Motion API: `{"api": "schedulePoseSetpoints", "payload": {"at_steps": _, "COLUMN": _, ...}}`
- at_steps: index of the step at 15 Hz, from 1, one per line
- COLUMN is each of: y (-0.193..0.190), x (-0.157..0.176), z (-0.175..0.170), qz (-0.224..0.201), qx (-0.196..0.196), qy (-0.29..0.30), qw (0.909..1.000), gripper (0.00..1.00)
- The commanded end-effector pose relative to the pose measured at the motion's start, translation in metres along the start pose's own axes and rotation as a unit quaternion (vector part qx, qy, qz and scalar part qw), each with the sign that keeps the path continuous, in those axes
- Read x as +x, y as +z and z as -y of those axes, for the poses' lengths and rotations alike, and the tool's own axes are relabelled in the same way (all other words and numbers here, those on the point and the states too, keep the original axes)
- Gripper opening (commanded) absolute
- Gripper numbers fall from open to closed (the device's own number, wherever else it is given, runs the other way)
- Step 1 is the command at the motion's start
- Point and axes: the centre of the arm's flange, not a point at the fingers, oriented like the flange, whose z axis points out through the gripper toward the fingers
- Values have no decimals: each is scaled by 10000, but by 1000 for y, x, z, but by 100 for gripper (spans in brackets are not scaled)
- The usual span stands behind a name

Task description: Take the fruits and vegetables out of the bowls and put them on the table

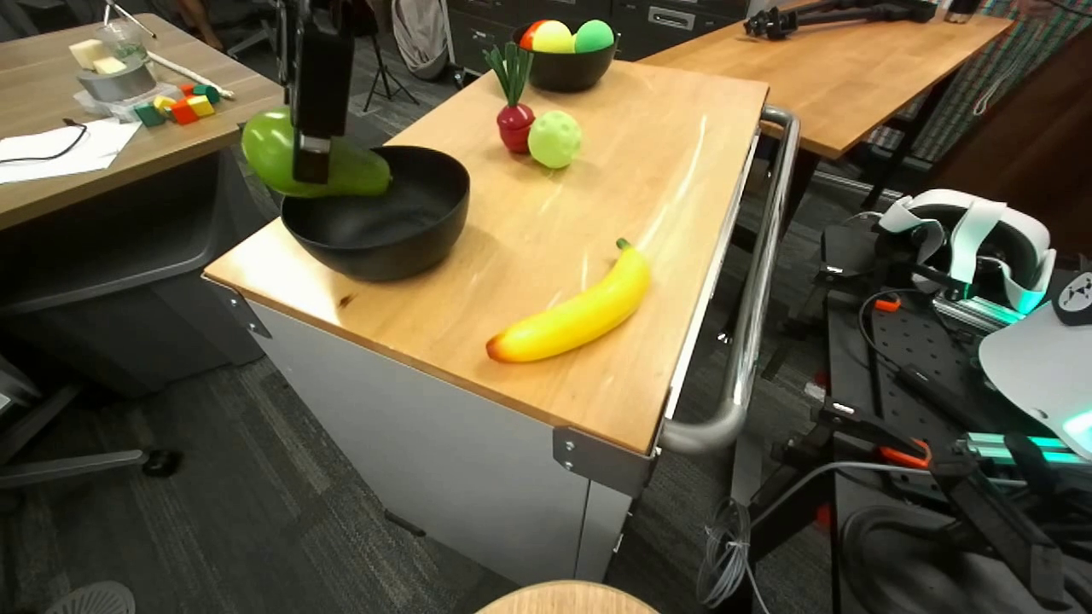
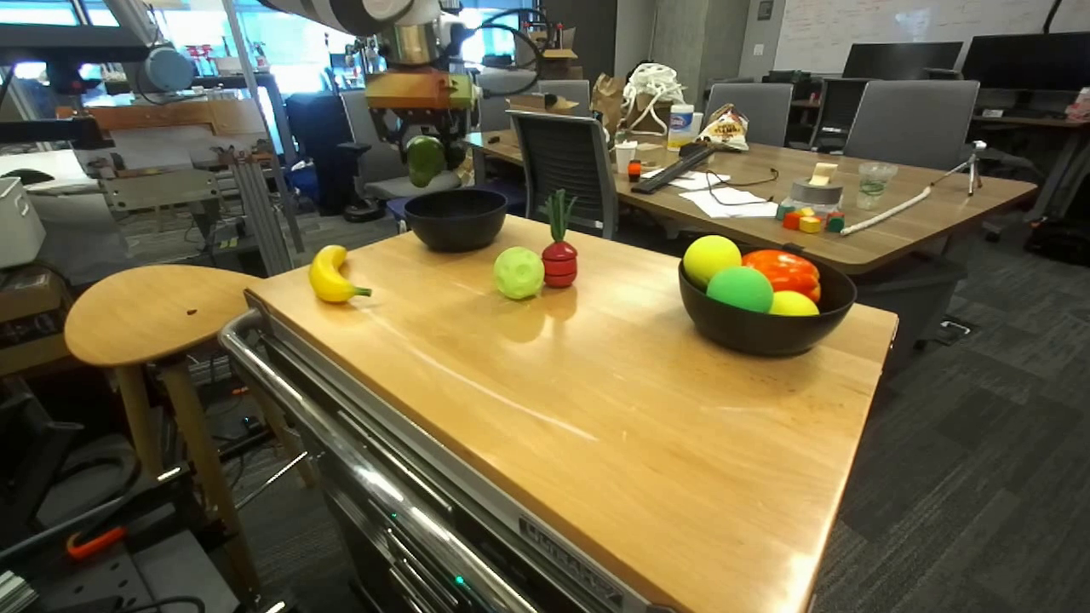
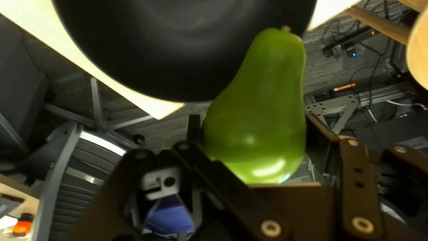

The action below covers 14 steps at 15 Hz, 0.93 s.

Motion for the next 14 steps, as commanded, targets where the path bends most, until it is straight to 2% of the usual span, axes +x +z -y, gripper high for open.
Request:
{"api": "schedulePoseSetpoints", "payload": {"at_steps": 1, "y": -70, "x": -24, "z": 54, "qz": -186, "qx": 51, "qy": -620, "qw": 9979, "gripper": 48}}
{"api": "schedulePoseSetpoints", "payload": {"at_steps": 4, "y": -98, "x": -58, "z": 80, "qz": -174, "qx": -162, "qy": -1218, "qw": 9923, "gripper": 48}}
{"api": "schedulePoseSetpoints", "payload": {"at_steps": 8, "y": -132, "x": -124, "z": 83, "qz": -131, "qx": -540, "qy": -1600, "qw": 9856, "gripper": 48}}
{"api": "schedulePoseSetpoints", "payload": {"at_steps": 10, "y": -141, "x": -167, "z": 80, "qz": -140, "qx": -438, "qy": -1437, "qw": 9885, "gripper": 48}}
{"api": "schedulePoseSetpoints", "payload": {"at_steps": 14, "y": -115, "x": -230, "z": 70, "qz": -248, "qx": -151, "qy": -1215, "qw": 9922, "gripper": 48}}
